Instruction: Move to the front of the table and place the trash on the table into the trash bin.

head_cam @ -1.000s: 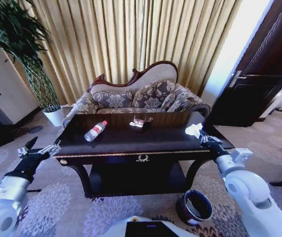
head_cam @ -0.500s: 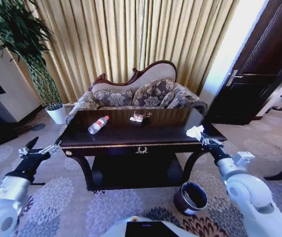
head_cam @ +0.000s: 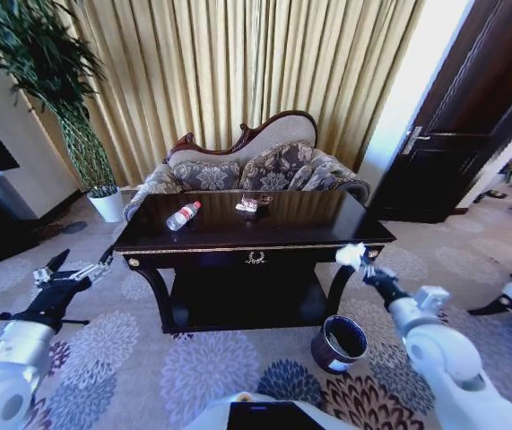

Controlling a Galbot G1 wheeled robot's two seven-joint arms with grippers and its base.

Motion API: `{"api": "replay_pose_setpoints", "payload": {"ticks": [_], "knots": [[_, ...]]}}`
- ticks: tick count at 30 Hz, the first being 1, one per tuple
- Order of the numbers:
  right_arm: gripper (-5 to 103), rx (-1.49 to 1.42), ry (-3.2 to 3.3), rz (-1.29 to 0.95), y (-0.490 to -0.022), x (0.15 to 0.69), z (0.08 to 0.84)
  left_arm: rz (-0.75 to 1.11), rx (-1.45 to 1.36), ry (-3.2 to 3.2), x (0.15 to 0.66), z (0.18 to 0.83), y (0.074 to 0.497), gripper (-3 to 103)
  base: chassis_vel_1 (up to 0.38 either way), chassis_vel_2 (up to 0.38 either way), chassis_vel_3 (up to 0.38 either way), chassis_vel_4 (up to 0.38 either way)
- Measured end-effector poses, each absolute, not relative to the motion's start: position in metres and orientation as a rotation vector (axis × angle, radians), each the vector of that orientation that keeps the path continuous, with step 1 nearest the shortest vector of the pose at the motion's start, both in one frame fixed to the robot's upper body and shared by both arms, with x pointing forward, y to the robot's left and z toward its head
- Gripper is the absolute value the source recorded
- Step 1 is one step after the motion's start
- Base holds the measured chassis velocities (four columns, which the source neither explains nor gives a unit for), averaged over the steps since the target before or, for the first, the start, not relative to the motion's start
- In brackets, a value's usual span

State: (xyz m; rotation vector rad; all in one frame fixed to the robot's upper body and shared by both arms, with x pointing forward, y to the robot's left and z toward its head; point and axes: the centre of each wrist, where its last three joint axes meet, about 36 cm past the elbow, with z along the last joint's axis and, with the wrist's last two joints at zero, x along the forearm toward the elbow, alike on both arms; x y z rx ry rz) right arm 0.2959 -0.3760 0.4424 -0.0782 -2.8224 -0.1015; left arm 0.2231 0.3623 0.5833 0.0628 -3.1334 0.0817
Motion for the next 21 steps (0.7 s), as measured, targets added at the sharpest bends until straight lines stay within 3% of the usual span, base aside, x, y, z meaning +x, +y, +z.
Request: {"api": "replay_pose_setpoints", "payload": {"ticks": [12, 21], "knots": [[0, -0.334, -2.481, -0.004, -0.437, 0.304, 0.257, 0.125, 0.084, -3.139, 0.222, 0.58, 0.361, 100, 0.0, 0.0, 0.0, 0.0], [0, -0.46, -2.356, 0.054, -0.472, 0.32, 0.203, 0.133, 0.084, -3.133, 0.221, 0.579, 0.36, 100, 0.0, 0.0, 0.0, 0.0]]}}
